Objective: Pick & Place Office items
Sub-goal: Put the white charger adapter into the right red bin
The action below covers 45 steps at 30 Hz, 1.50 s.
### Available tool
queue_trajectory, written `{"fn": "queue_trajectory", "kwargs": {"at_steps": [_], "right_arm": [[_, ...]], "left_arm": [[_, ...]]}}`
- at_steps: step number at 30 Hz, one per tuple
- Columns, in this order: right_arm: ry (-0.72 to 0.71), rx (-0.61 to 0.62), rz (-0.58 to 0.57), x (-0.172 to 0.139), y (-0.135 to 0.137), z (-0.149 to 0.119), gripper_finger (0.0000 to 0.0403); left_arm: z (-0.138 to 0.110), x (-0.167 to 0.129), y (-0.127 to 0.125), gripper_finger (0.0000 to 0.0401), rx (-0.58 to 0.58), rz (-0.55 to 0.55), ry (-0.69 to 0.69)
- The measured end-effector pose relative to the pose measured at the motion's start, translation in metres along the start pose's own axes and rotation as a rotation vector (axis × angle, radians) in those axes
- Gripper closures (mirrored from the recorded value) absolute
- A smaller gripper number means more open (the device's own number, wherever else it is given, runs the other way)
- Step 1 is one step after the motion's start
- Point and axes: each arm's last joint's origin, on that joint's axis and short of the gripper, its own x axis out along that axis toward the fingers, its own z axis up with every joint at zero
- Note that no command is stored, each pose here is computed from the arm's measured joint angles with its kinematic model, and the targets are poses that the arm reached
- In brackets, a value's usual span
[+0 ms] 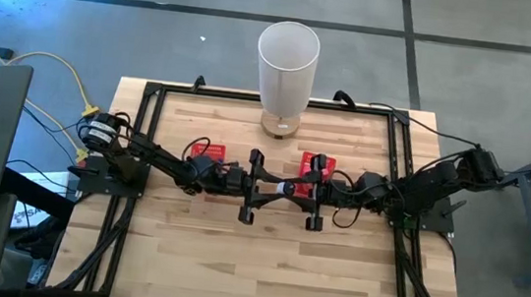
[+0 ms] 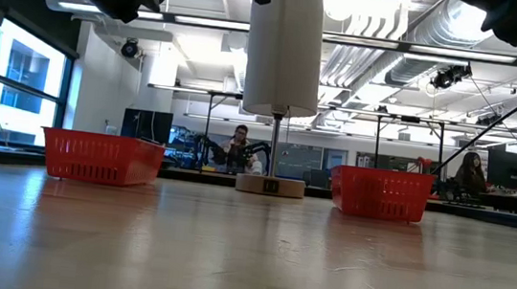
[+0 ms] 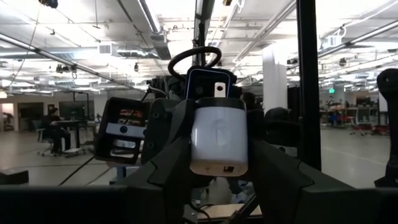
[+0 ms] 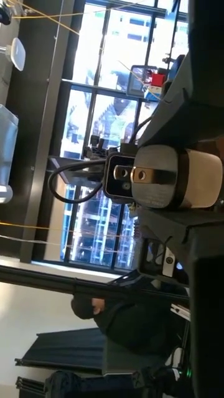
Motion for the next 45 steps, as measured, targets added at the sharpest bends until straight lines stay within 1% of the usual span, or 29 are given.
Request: {"fn": "queue_trajectory", "kwargs": {"at_steps": [4,7,13,15,17,19,23,30,35,40,45], "right_arm": [[0.002,0.000,0.002,0.000,0.000,0.000,0.0276],[0.002,0.002,0.005,0.000,0.000,0.000,0.0276],[0.010,0.002,0.012,0.000,0.001,-0.001,0.0278],[0.014,0.004,0.017,0.000,0.003,-0.001,0.0278],[0.015,0.007,0.022,0.000,0.006,-0.001,0.0278],[0.020,0.010,0.031,-0.001,0.009,-0.001,0.0278],[0.066,0.026,0.036,-0.003,0.019,-0.003,0.0278],[0.206,0.078,0.006,-0.007,0.034,-0.011,0.0278],[0.284,0.106,-0.018,-0.011,0.044,-0.015,0.0278],[0.300,0.101,-0.031,-0.013,0.047,-0.016,0.0278],[0.297,0.098,-0.028,-0.013,0.047,-0.016,0.0278]], "left_arm": [[0.000,0.000,0.000,0.0242,0.017,0.000,0.003],[0.000,0.000,0.000,0.0214,0.017,0.000,0.004],[0.000,-0.001,-0.005,0.0149,0.053,-0.021,0.006],[0.000,-0.001,-0.006,0.0135,0.054,-0.023,0.007],[-0.001,-0.001,-0.006,0.0127,0.032,-0.011,0.011],[-0.002,-0.001,-0.006,0.0124,-0.002,-0.009,0.025],[-0.006,-0.001,-0.005,0.0123,-0.040,-0.040,0.059],[-0.010,-0.001,-0.007,0.0123,-0.013,-0.062,0.096],[-0.015,-0.003,-0.011,0.0123,-0.010,-0.068,0.163],[-0.016,-0.003,-0.011,0.0123,0.018,-0.091,0.186],[-0.016,-0.004,-0.014,0.0123,0.017,-0.089,0.191]]}}
